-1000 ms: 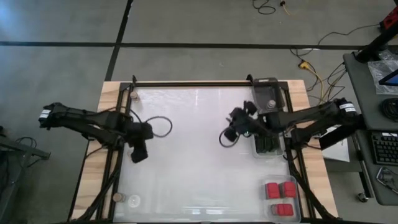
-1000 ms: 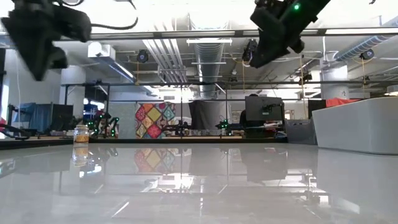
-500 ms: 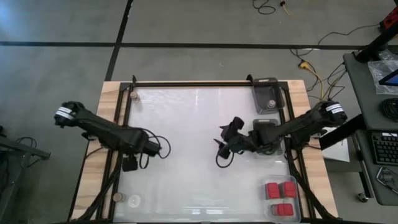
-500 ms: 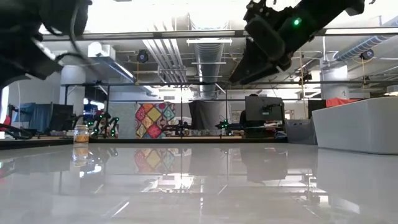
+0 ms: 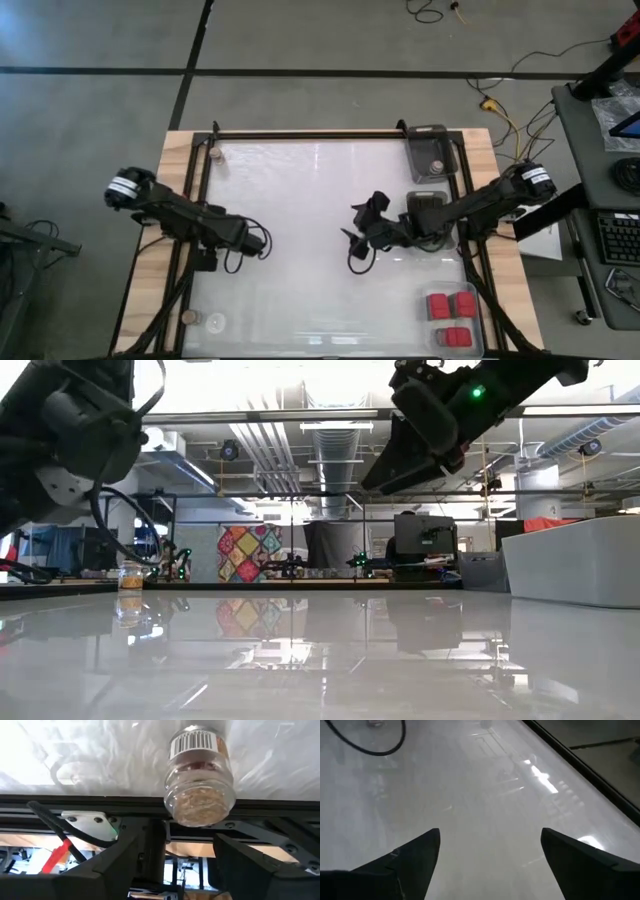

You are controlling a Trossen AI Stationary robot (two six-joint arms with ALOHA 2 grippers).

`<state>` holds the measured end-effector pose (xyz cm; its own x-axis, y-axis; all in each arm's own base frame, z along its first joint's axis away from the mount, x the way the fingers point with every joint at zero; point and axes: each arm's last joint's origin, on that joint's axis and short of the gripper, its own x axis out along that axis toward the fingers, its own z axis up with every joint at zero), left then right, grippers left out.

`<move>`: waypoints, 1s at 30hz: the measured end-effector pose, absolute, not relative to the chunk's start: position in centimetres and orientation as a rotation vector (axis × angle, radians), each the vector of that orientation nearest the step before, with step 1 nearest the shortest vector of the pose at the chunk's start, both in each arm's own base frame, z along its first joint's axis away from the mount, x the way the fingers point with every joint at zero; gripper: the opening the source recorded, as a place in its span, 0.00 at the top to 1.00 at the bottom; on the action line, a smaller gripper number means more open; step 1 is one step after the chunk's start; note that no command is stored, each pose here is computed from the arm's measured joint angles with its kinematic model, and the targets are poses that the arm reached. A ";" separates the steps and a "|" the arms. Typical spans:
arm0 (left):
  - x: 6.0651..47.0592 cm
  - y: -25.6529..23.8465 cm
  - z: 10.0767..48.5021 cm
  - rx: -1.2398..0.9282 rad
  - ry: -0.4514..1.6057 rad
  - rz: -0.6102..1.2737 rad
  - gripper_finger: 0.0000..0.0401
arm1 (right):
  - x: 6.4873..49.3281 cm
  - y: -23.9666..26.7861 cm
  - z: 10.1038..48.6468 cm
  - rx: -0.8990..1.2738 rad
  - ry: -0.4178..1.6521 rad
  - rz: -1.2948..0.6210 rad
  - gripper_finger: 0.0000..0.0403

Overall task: Sort spices by type
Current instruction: Put the brown seasoning bottle into the black bin

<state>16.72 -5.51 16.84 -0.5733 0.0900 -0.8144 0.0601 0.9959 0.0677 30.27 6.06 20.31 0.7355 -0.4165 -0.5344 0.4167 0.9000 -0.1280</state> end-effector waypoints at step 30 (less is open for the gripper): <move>17.5 -5.7 16.2 -0.033 2.244 -0.117 0.43 | 29.9 6.7 20.1 0.002 0.625 -0.411 0.16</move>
